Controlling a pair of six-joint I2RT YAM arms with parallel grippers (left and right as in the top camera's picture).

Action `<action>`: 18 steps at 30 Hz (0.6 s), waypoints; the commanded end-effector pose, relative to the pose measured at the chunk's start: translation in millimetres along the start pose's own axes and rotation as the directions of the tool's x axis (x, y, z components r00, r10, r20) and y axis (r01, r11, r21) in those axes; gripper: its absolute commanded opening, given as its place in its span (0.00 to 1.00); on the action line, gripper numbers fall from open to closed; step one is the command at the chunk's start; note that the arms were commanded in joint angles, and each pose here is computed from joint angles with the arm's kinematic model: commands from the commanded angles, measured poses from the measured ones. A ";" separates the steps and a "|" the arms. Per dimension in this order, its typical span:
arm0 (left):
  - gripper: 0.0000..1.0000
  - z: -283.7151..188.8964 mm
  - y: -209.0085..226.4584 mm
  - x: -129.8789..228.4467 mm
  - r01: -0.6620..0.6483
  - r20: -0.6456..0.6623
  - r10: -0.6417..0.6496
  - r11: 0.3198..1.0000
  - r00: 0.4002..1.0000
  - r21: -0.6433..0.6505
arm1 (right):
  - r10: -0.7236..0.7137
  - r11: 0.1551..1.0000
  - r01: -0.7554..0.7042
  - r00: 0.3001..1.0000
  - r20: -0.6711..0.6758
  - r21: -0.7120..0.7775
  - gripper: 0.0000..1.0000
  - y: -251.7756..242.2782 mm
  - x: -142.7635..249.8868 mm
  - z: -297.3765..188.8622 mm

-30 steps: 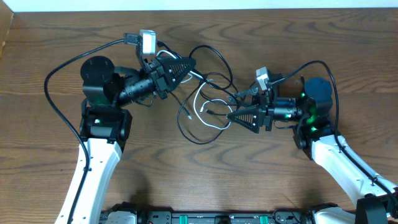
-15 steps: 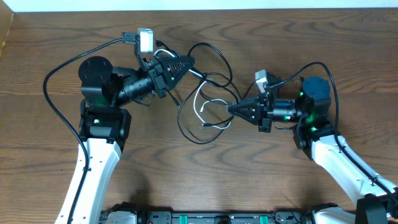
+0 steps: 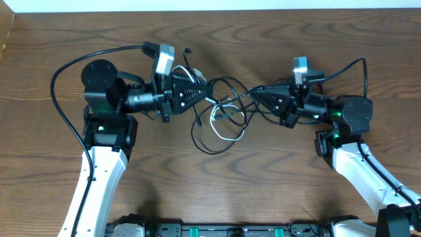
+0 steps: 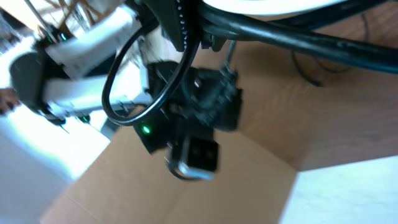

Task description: Untangle cables

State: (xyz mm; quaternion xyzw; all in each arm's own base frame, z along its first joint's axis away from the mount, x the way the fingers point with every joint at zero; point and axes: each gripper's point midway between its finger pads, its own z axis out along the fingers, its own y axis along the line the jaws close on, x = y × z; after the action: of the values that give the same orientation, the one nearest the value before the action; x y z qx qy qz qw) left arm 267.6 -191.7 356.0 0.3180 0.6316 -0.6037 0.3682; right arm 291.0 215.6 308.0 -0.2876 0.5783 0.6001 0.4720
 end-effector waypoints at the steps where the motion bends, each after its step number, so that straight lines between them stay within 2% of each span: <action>1: 0.08 -0.8 -18.7 6.1 -0.062 -0.051 0.067 0.993 0.996 0.097 | 0.106 0.993 -0.108 0.992 0.067 0.036 0.01 -4.9 -15.1 -0.7; 9: 0.08 -0.7 -17.9 6.6 -0.096 -0.048 0.101 0.990 0.994 0.099 | 0.176 0.983 -0.179 0.980 0.095 0.031 0.01 -4.6 -23.6 -6.6; 18: 0.07 -0.4 -15.2 7.1 -0.089 -0.048 0.094 0.991 0.994 0.096 | 0.123 0.992 -0.123 0.980 0.157 -0.012 0.01 11.3 -46.1 -18.1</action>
State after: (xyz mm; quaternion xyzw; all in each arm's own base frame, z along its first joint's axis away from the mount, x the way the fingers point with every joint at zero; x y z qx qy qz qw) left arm 257.1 -192.3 355.4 0.3581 0.6099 -0.6027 0.3695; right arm 291.5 195.2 339.3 -0.2271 0.5620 0.6417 0.4700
